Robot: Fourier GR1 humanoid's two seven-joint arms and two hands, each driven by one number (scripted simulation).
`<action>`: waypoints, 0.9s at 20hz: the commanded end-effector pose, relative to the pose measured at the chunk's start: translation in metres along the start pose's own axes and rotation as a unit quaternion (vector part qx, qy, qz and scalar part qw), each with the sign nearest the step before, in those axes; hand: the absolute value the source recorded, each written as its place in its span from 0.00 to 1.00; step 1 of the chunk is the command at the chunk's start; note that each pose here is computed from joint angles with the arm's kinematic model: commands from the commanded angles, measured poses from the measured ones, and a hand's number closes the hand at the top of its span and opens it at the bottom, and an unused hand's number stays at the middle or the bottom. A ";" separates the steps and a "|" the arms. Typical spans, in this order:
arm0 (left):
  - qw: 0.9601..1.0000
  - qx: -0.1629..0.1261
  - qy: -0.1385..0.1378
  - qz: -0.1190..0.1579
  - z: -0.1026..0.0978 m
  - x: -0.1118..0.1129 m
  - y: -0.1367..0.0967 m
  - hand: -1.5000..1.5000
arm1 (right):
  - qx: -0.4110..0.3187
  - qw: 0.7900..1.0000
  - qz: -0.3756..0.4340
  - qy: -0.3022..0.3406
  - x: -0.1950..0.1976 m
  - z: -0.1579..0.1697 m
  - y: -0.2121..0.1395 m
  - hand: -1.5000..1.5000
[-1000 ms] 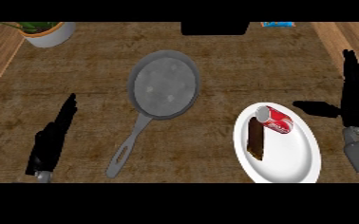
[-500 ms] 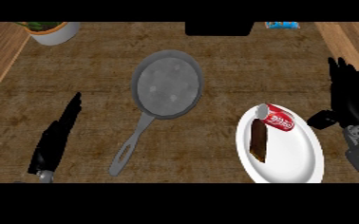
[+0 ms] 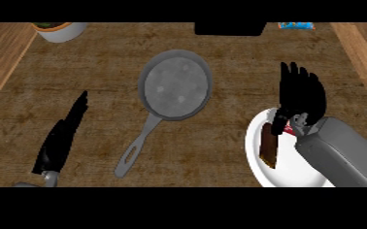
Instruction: Pick the can from the plate and place it in the pan
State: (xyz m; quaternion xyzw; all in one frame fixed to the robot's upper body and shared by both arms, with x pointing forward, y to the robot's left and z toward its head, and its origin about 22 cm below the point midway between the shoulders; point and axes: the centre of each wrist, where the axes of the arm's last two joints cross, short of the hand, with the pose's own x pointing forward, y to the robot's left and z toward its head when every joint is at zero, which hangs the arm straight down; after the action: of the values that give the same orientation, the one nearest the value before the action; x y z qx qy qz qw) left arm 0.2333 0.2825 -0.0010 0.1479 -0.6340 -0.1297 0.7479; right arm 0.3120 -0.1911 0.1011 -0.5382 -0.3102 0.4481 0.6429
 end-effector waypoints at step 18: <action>1.000 0.004 -0.004 -0.001 0.011 0.007 0.003 0.50 | 0.161 0.951 0.184 0.190 0.083 -0.036 0.044 0.00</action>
State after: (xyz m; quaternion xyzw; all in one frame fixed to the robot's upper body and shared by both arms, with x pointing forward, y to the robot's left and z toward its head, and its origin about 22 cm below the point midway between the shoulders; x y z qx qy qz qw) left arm 0.2302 0.2809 0.0075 0.1483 -0.6349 -0.1252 0.7478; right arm 0.3633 -0.1506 0.0526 -0.4995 -0.1426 0.5083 0.6869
